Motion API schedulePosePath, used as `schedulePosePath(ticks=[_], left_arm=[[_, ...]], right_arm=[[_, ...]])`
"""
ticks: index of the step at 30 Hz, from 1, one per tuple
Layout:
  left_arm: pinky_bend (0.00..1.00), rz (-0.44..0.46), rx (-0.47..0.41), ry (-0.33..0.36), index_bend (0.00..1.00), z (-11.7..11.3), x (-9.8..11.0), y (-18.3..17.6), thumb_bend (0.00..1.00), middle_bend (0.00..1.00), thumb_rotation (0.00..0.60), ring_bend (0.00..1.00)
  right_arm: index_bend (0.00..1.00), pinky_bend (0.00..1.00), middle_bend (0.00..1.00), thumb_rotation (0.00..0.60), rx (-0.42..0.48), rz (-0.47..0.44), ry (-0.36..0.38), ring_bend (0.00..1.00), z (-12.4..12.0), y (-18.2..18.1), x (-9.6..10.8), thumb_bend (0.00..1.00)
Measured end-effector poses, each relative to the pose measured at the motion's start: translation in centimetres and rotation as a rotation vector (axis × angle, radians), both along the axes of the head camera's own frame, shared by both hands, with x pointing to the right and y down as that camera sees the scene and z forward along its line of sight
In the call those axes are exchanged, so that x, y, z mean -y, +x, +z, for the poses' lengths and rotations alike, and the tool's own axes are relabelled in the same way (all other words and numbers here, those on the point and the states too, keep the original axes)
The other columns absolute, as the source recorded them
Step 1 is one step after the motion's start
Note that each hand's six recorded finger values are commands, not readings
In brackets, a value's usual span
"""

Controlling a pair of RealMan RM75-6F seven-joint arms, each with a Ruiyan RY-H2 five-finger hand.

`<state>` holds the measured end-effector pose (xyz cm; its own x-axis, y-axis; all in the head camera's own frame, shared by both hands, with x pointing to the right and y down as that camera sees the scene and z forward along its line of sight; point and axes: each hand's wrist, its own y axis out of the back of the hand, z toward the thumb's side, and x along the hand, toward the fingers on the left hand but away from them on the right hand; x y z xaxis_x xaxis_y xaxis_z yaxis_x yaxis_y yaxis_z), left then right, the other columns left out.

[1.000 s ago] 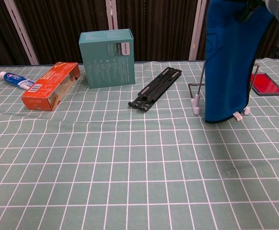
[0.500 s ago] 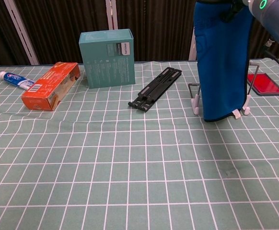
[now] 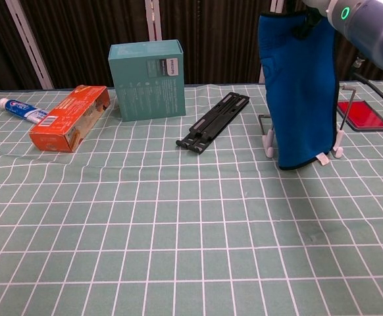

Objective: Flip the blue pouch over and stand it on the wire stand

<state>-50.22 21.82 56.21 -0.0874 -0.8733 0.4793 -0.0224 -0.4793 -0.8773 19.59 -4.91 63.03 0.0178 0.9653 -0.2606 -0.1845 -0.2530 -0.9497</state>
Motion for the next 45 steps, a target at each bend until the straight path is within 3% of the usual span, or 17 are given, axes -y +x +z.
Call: schedulePosePath(ticks=[16,45], left_arm=[[0.0,-0.02,0.034,-0.029,0.0,1.2,0.1,-0.7,0.0,0.0,0.6,0.0],[0.0,-0.017,0.047,-0.049,0.0,2.1,0.1,-0.6,0.0,0.0,0.6,0.0]], right_arm=[[0.76,0.25,0.16,0.6,-0.016,0.047,0.009,0.0,0.7,1.5,2.5,0.58],[0.76,0.25,0.16,0.6,-0.035,0.09,-0.046,0.0,2.4,4.7,2.3,0.57]])
